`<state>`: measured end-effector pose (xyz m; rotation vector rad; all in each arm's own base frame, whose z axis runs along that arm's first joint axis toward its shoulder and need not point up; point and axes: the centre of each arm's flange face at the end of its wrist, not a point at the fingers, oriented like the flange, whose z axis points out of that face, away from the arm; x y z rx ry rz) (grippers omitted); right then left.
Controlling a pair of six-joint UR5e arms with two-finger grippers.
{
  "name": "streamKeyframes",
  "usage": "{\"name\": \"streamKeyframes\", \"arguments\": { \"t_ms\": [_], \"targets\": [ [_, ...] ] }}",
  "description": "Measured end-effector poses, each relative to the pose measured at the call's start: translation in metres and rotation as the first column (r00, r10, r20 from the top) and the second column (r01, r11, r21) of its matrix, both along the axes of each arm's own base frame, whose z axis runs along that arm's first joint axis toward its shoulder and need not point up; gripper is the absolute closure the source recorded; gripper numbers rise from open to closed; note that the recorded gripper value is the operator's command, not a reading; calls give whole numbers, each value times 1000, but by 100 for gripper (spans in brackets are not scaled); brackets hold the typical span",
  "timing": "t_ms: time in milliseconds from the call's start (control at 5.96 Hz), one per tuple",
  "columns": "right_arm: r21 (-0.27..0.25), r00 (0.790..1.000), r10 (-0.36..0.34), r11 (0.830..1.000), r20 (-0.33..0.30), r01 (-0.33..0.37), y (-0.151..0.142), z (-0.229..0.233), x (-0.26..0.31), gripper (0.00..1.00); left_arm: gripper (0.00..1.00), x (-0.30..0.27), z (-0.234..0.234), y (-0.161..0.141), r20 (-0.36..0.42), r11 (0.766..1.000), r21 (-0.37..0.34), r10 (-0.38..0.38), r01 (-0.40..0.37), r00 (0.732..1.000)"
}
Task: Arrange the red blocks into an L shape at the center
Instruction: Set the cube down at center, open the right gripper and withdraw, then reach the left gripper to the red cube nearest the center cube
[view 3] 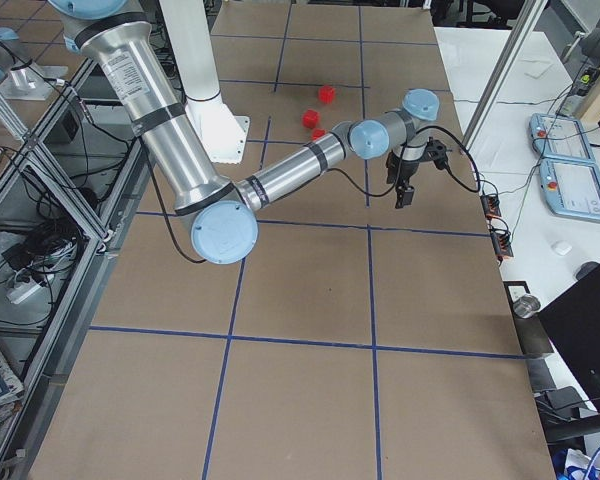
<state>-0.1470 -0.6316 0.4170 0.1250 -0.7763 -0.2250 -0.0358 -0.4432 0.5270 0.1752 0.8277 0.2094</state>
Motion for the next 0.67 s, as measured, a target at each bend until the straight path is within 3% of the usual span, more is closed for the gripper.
{"name": "streamKeyframes", "arguments": {
  "t_ms": [335, 671],
  "targets": [
    [41, 998, -53, 998, -24, 54, 63, 111, 122, 0, 0, 23, -46, -20, -25, 999, -7, -44, 44, 999],
    [-11, 999, -21, 1000, -36, 20, 154, 180, 188, 0, 0, 114, -114, -27, -61, 999, 21, 49, -47, 997]
  ]
}}
